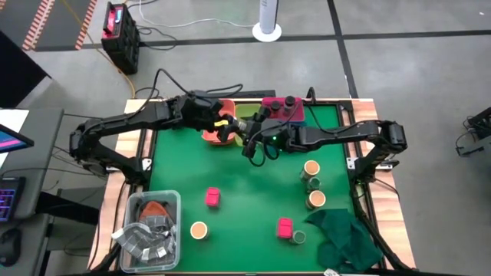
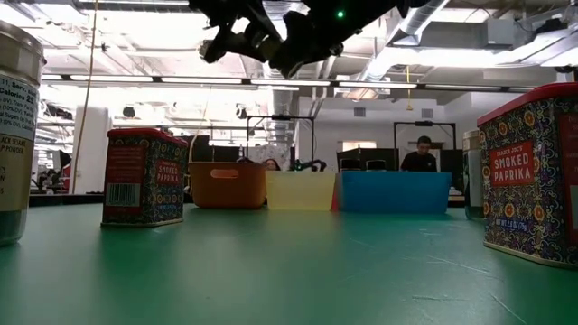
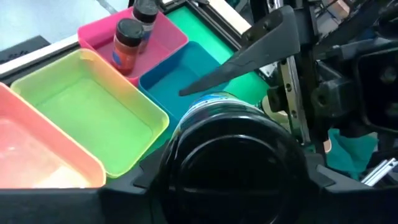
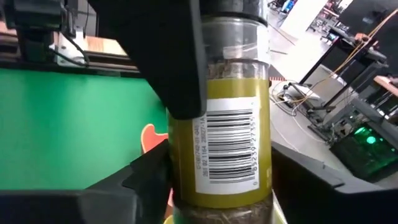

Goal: Sort spices by type
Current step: Put the black seasoning bottle into the pink bin

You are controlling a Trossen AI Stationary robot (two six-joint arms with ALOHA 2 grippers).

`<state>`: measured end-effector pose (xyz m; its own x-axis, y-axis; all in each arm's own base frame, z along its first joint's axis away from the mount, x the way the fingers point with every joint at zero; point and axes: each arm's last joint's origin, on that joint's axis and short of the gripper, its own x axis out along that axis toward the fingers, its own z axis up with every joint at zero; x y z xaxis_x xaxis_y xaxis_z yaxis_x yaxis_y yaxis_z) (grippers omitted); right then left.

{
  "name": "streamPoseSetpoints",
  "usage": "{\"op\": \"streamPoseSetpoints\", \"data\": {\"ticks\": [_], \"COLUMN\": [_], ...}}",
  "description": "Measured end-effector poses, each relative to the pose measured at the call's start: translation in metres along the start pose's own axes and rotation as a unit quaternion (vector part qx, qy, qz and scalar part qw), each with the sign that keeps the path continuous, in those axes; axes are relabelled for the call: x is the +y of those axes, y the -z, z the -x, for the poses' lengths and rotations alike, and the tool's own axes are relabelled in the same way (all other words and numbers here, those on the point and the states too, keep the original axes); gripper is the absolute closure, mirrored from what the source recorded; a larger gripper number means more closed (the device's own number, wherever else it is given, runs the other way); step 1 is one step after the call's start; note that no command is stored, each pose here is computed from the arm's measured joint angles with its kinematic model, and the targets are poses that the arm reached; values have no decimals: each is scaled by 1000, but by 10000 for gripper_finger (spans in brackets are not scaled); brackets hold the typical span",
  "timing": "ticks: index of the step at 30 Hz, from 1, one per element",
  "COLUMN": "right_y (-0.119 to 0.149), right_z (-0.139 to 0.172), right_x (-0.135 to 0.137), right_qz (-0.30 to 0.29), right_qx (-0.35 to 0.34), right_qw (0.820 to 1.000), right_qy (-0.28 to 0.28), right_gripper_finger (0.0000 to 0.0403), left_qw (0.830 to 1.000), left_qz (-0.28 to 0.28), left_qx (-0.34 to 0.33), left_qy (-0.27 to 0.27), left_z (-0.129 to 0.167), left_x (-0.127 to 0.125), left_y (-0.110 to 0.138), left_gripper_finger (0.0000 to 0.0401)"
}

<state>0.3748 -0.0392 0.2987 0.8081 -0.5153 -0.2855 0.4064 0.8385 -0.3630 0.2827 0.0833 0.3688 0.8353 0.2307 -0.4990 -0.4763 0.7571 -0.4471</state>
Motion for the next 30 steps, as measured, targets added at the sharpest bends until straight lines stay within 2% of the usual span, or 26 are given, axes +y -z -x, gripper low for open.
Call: {"op": "streamPoseSetpoints", "data": {"ticks": [4, 8, 12, 15, 21, 25, 30], "right_y": [0, 0, 1, 3, 1, 2, 11], "right_z": [-1, -1, 0, 8, 43, 62, 65], "right_x": [-1, -1, -2, -7, -36, -45, -41], "right_qz": [-29, -44, -53, -64, -133, -199, -306], "right_qx": [1, 0, 8, 38, 81, 32, -74], "right_qw": [1000, 999, 999, 997, 986, 978, 949], "right_qy": [0, 1, 6, 35, 61, 54, 8], "right_gripper_finger": [177, 209, 211, 203, 207, 205, 203], "left_qw": [1000, 999, 999, 998, 985, 981, 982], "left_qz": [-24, -40, -49, -58, -114, -128, -109], "left_qx": [0, 3, -1, -23, -105, -138, -152], "left_qy": [0, 0, -7, -14, -69, -47, 40], "left_z": [0, 0, 1, 10, 49, 53, 25], "left_x": [0, 1, 6, 10, 14, 17, 22], "left_y": [0, 0, -4, -13, -27, -17, 15], "left_gripper_finger": [182, 146, 105, 84, 80, 86, 90]}}
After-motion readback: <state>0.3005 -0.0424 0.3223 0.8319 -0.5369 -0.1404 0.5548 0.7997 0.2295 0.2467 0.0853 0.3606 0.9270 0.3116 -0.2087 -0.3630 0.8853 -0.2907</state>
